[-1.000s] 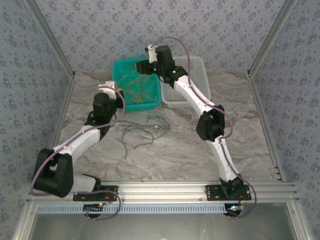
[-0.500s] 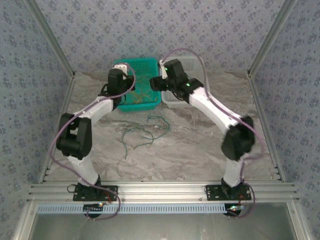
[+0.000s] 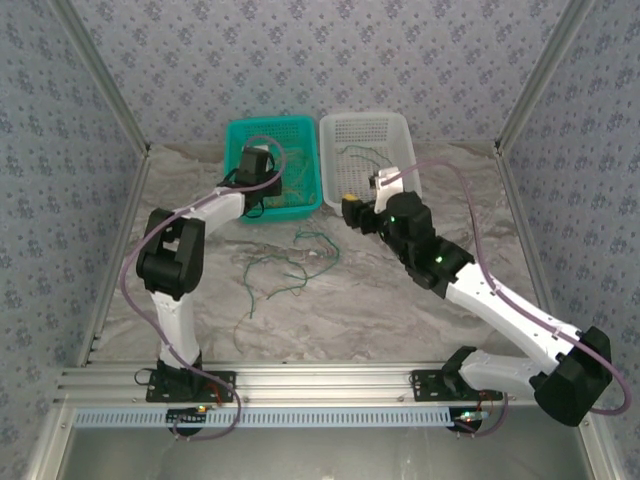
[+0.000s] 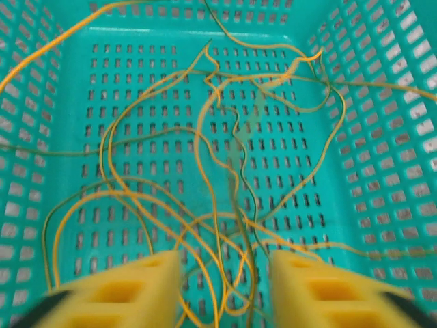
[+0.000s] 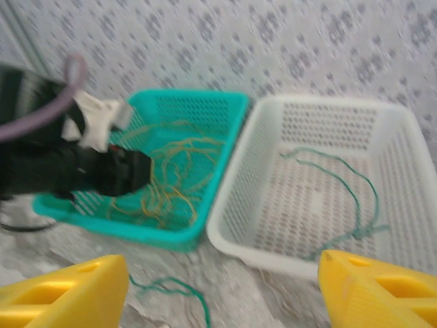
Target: Untangle the cables
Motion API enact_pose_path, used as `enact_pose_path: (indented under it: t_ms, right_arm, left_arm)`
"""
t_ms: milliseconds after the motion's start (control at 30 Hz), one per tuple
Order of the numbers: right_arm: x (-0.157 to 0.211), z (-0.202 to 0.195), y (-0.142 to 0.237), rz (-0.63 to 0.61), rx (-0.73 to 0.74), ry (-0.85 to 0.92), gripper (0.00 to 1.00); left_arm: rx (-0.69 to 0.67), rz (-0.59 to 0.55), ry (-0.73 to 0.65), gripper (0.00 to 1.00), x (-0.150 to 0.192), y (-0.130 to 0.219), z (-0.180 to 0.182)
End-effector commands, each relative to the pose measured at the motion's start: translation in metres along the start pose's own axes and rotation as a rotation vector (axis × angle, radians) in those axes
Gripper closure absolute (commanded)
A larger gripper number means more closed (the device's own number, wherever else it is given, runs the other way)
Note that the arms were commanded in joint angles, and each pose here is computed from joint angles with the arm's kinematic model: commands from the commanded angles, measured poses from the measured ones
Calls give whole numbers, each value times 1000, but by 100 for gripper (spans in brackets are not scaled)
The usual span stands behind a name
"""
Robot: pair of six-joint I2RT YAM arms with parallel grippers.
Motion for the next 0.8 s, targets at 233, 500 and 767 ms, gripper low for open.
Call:
enact_pose_path:
  t_ms: [233, 500, 767]
  right_arm:
    - [16, -22, 18, -24, 127, -9, 24]
    - [65, 8, -24, 111, -261, 41, 19]
    - [127, 17, -59, 431, -282, 8, 22]
  left_arm:
    - [-74, -179, -22, 26, -33, 135, -8]
    - [174, -324, -27, 26, 14, 223, -17]
    - [27, -105, -39, 30, 86, 228, 29]
Point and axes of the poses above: each hand's point on the last joint's axis, 136 mm out from that joint toward the fingers, its own y axis back along the fingers, its own z axis along the line the jaws close on, x = y × z, the point moved 7 cm from there along y, back along the fingers, and after that the axes turned 9 degrees about y, right-handed, at the moved point
